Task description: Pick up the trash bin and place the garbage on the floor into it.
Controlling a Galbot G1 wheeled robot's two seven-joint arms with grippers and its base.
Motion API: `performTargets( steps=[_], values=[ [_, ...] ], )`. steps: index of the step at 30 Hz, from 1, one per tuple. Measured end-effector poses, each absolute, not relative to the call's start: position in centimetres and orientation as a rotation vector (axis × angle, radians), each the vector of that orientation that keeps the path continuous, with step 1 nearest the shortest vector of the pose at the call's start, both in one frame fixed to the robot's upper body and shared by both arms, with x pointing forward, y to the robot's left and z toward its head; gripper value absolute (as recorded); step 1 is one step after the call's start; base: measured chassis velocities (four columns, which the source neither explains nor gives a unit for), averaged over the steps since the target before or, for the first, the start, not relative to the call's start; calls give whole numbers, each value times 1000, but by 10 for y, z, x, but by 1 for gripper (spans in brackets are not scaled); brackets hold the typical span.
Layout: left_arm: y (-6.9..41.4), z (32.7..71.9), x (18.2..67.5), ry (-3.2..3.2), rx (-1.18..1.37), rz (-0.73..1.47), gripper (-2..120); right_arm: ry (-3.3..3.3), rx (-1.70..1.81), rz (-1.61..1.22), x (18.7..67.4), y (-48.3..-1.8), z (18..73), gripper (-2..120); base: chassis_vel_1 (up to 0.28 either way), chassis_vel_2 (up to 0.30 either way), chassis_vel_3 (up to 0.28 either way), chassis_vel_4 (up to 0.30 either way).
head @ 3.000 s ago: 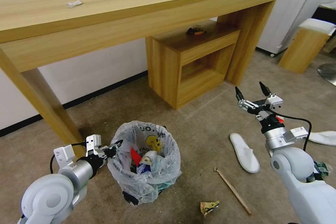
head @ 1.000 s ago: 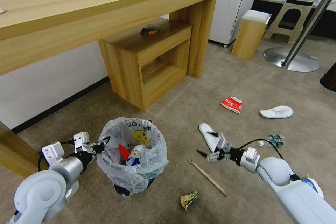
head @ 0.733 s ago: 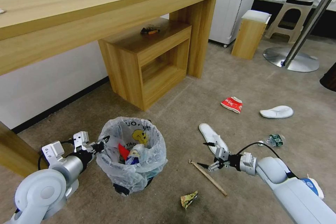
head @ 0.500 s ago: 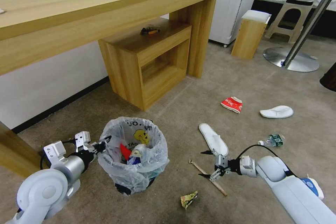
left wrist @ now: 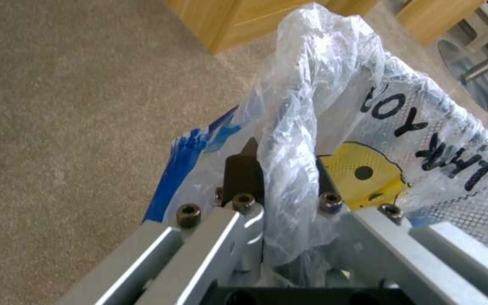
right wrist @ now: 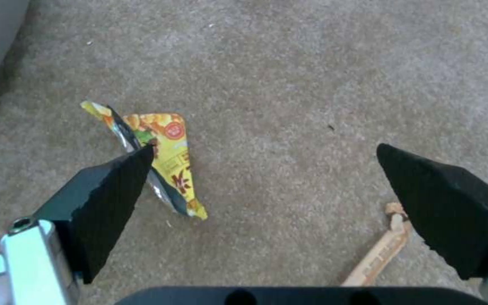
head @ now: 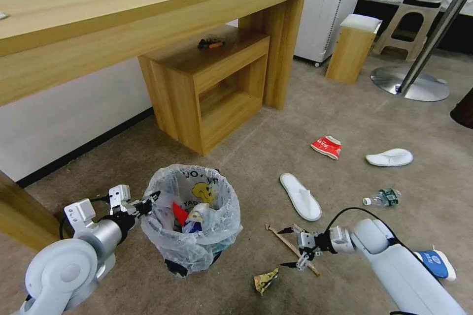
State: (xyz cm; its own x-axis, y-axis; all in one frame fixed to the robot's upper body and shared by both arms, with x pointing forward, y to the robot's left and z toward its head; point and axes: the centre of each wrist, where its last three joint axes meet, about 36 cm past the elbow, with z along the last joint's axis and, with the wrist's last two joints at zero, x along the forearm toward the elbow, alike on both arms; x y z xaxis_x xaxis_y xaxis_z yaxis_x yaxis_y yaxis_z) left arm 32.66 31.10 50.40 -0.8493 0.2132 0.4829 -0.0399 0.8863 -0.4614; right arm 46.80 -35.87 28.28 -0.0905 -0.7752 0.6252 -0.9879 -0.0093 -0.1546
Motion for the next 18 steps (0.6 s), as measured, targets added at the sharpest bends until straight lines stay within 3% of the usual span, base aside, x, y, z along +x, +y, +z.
performTargets(
  steps=[18],
  values=[
    [310,506,325,-2518,-131,624,3,-1817,1893,787,453,-331,256,100,0,0,0,0]
  ],
)
